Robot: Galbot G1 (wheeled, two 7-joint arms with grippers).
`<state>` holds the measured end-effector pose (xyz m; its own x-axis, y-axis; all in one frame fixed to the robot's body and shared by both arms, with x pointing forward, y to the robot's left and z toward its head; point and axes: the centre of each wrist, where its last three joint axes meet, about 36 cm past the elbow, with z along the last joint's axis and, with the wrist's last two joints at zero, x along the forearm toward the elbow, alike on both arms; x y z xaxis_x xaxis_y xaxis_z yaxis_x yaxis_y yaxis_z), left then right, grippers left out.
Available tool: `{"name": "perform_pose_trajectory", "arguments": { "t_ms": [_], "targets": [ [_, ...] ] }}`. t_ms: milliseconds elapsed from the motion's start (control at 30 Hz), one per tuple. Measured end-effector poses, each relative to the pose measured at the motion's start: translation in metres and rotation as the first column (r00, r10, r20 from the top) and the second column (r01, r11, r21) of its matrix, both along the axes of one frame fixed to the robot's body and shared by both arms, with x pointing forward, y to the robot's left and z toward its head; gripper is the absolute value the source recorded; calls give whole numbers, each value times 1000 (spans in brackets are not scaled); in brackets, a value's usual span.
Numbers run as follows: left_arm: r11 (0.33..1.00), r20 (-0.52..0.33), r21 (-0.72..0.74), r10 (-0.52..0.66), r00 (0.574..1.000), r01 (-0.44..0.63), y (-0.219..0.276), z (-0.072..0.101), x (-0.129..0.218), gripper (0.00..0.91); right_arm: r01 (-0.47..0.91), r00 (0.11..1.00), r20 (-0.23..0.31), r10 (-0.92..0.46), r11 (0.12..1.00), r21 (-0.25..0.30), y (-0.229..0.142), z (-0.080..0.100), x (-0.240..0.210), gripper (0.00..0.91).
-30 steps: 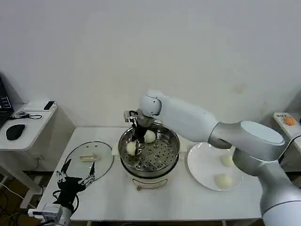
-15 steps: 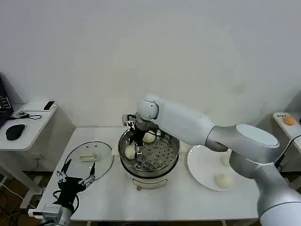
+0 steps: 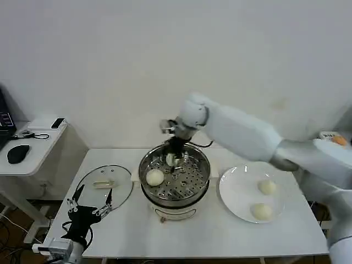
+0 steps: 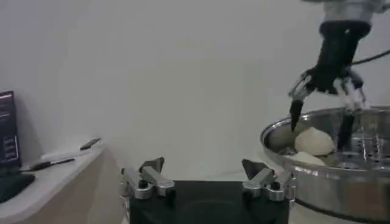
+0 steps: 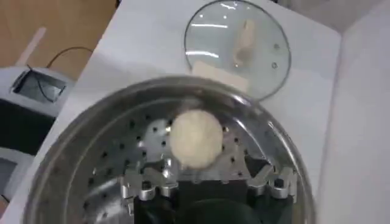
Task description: Take steamed baozi put them in steamer then cover it.
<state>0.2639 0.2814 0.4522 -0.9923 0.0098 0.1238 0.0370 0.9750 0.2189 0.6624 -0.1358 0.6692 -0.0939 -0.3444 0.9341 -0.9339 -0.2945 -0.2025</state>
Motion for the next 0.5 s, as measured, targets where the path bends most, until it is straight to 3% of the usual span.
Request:
{"name": "perform_pose_trajectory", "arguments": {
  "t_ms": [267, 500],
  "targets": [
    [1000, -19, -1, -4, 1000, 4, -2, -5, -3, 907, 84, 996, 28, -83, 996, -35, -103, 8, -26, 907],
    [1000, -25, 3, -12, 1000, 12, -5, -7, -3, 907, 157, 988, 20, -156, 983, -98, -173, -17, -50, 907]
  ]
}}
